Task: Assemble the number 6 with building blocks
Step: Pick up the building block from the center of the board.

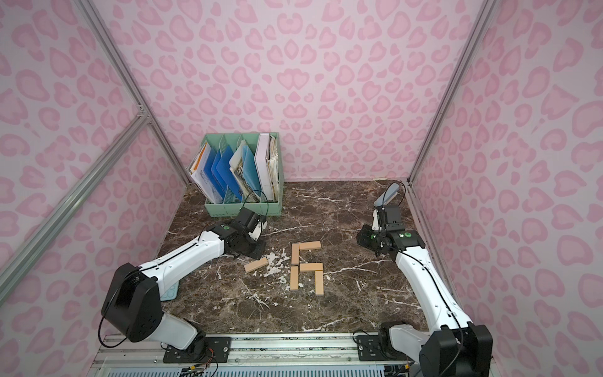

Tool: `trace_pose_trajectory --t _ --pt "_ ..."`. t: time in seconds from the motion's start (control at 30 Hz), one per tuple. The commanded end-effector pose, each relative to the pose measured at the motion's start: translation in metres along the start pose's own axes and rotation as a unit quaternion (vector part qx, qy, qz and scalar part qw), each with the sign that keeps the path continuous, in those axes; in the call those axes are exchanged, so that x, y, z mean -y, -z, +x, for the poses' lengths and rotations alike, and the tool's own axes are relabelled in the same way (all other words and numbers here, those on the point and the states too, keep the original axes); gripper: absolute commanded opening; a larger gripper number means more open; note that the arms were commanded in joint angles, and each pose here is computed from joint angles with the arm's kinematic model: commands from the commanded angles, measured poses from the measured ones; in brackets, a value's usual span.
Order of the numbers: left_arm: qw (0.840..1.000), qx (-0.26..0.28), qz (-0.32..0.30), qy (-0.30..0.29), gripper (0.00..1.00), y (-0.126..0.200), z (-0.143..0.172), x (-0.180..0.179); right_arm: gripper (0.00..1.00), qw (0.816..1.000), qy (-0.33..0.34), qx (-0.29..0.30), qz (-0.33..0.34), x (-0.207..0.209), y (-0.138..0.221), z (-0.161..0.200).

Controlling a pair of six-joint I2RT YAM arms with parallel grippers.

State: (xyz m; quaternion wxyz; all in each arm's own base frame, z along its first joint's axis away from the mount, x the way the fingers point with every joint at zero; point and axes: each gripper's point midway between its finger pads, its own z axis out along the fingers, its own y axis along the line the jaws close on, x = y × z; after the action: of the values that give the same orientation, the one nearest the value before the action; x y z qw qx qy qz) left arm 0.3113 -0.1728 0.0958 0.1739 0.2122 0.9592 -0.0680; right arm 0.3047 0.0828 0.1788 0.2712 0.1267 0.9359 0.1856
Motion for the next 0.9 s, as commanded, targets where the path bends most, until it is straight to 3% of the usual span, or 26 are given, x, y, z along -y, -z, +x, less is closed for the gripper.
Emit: trace_pose_trajectory --t 0.0,0.13,0.23,0.43,0.87 --pt "0.991 -0.046 0.096 -0.076 0.52 -0.009 0.014 0.029 0.43 1.0 -0.003 0.014 -0.004 -0.002 0.0 -0.006" --pt "0.991 -0.068 0.083 -0.075 0.52 -0.031 0.028 0.024 0.43 1.0 -0.009 0.011 -0.005 -0.002 -0.002 -0.006" --pt "0.992 -0.056 0.075 -0.08 0.52 -0.028 0.025 0.02 0.43 1.0 -0.009 0.009 -0.002 -0.002 -0.002 -0.007" --pt "0.988 -0.093 0.045 -0.115 0.52 -0.027 0.035 0.006 0.43 1.0 -0.013 0.007 -0.002 -0.001 -0.005 -0.006" --pt "0.985 -0.121 0.021 -0.119 0.52 -0.046 0.048 -0.016 0.43 1.0 -0.014 0.0 -0.002 -0.003 -0.01 -0.009"
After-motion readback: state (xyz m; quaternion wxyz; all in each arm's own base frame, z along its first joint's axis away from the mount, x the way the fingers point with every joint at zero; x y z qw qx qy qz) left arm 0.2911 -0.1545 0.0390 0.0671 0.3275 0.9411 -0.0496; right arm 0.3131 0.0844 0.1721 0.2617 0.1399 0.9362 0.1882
